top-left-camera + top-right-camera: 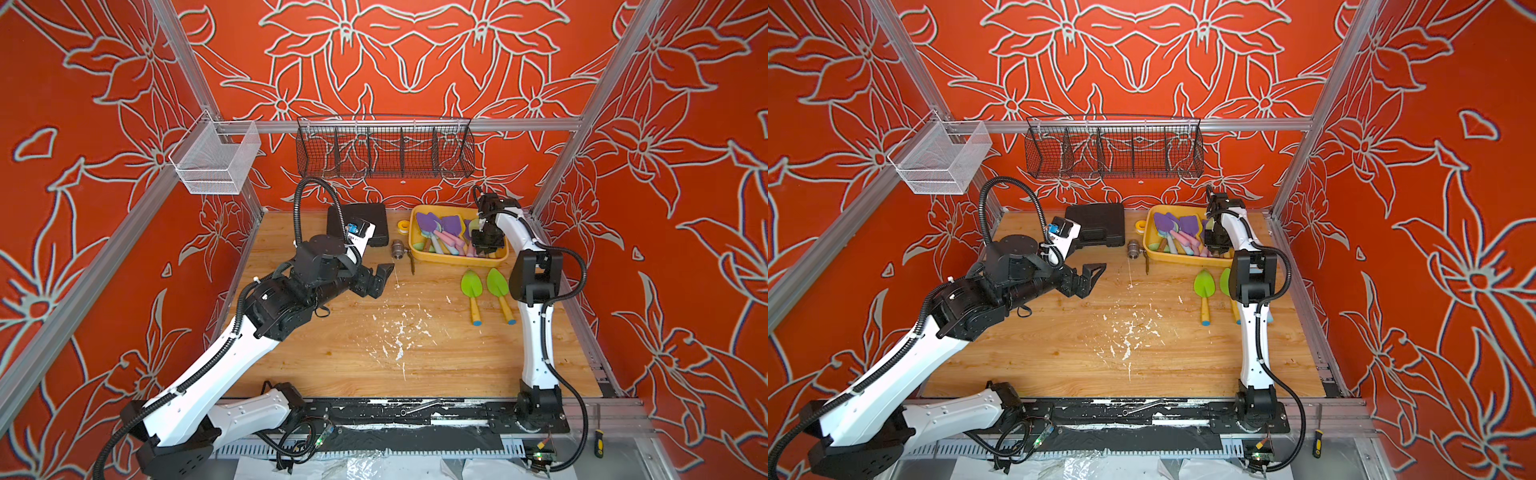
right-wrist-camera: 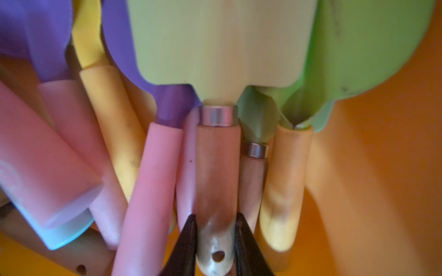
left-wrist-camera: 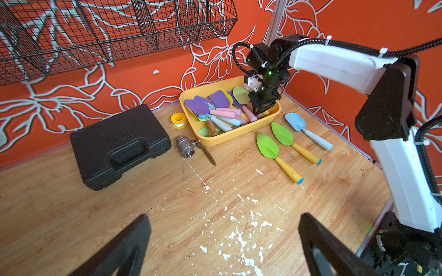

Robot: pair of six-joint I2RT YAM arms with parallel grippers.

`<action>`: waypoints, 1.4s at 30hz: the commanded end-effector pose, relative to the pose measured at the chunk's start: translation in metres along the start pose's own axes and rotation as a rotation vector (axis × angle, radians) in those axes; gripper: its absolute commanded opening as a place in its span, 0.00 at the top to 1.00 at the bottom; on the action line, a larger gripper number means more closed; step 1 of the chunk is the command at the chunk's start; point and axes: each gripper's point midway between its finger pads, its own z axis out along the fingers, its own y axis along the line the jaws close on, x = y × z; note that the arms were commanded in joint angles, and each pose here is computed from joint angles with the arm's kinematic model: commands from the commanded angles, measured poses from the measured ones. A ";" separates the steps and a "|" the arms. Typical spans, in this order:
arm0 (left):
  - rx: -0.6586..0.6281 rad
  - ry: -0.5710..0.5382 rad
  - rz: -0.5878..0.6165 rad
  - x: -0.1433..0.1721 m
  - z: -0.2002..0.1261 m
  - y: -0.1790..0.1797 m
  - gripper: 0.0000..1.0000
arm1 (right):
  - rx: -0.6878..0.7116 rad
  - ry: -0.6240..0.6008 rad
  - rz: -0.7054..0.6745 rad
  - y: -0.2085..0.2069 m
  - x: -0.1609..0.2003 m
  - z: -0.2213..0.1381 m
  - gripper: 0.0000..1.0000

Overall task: Take the shovel out of the storage box
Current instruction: Pick up the shovel from the storage box.

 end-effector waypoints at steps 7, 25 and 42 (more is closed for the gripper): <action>0.001 -0.039 0.003 -0.006 -0.012 0.000 0.03 | 0.002 -0.039 -0.008 -0.005 0.005 -0.044 1.00; 0.010 -0.087 0.010 -0.007 -0.028 0.001 0.03 | -0.298 -0.138 0.050 0.029 0.074 -0.149 1.00; 0.044 -0.076 0.002 0.004 -0.028 -0.003 0.03 | -0.452 -0.133 0.162 0.103 0.262 -0.109 1.00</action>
